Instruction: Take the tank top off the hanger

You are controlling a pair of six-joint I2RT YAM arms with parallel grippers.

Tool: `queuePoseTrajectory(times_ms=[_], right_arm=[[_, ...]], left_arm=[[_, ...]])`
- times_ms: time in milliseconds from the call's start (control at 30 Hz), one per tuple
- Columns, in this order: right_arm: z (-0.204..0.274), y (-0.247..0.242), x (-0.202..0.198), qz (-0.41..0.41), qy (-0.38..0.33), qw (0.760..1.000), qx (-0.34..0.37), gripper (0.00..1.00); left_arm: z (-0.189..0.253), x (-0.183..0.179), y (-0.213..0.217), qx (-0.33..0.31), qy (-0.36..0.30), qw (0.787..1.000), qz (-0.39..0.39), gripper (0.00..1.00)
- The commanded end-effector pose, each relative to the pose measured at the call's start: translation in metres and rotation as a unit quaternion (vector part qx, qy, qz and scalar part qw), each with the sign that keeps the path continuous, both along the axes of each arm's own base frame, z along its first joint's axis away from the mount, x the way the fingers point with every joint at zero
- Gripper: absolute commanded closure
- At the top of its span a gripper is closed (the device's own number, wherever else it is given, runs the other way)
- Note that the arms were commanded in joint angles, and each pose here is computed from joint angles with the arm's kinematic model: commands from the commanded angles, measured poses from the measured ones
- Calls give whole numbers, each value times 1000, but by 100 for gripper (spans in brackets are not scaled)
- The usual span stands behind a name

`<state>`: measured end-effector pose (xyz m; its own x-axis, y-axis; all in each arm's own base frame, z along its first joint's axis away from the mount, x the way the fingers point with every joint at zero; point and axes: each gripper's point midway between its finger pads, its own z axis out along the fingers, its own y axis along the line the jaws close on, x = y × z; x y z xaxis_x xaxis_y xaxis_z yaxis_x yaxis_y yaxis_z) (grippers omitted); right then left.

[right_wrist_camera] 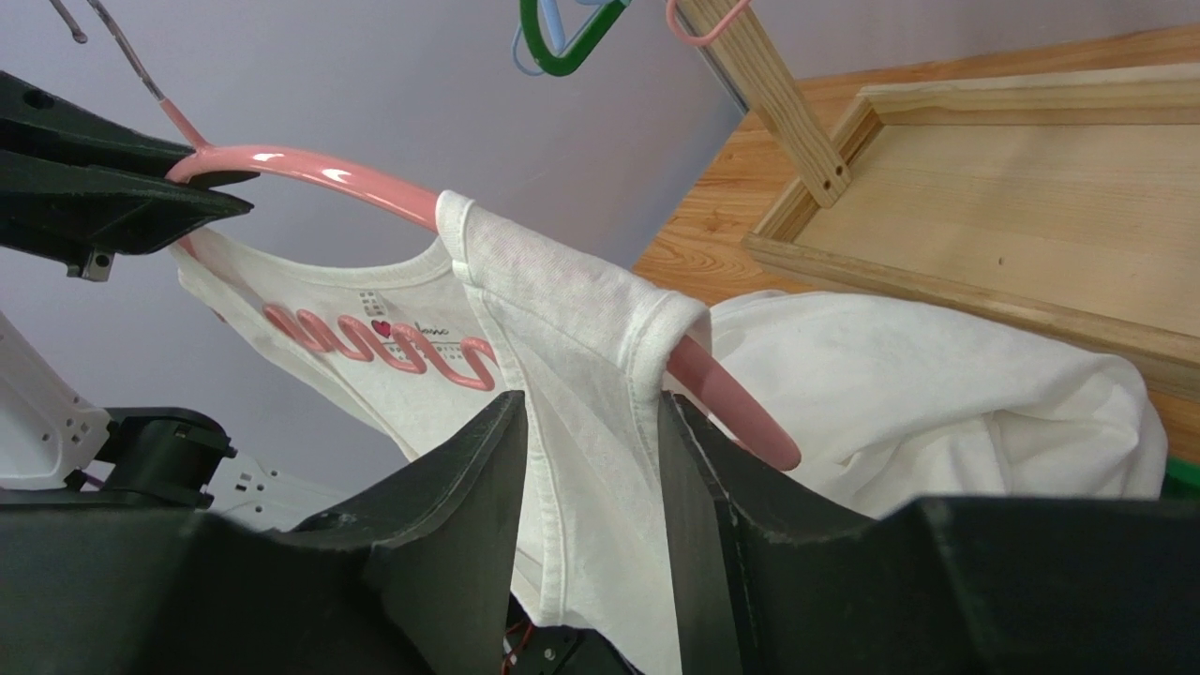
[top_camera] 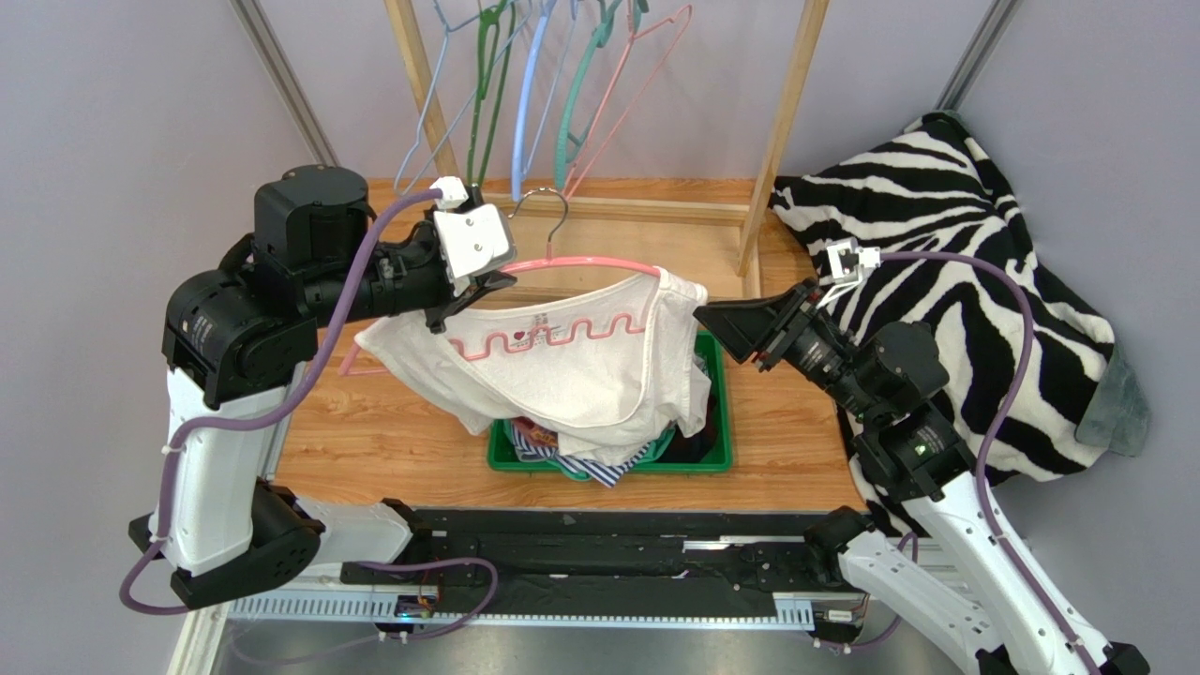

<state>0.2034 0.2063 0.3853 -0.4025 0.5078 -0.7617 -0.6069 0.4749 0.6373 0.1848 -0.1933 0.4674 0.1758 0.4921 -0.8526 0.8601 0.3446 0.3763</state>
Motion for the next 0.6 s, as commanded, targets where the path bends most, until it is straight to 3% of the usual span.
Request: queuePoseTrajectory(times_ms=[0, 167, 267, 567], right_arm=[[6, 7, -14, 40, -1, 999, -2, 56], [-13, -3, -28, 37, 4, 999, -23, 41], [-23, -6, -28, 30, 11, 999, -25, 37], [-28, 7, -13, 40, 15, 999, -31, 36]], left_arm=[[28, -1, -3, -42, -30, 999, -3, 100], [28, 0, -3, -41, -33, 999, -3, 100], [31, -1, -3, -44, -35, 998, -6, 100], [35, -5, -3, -49, -36, 998, -10, 100]])
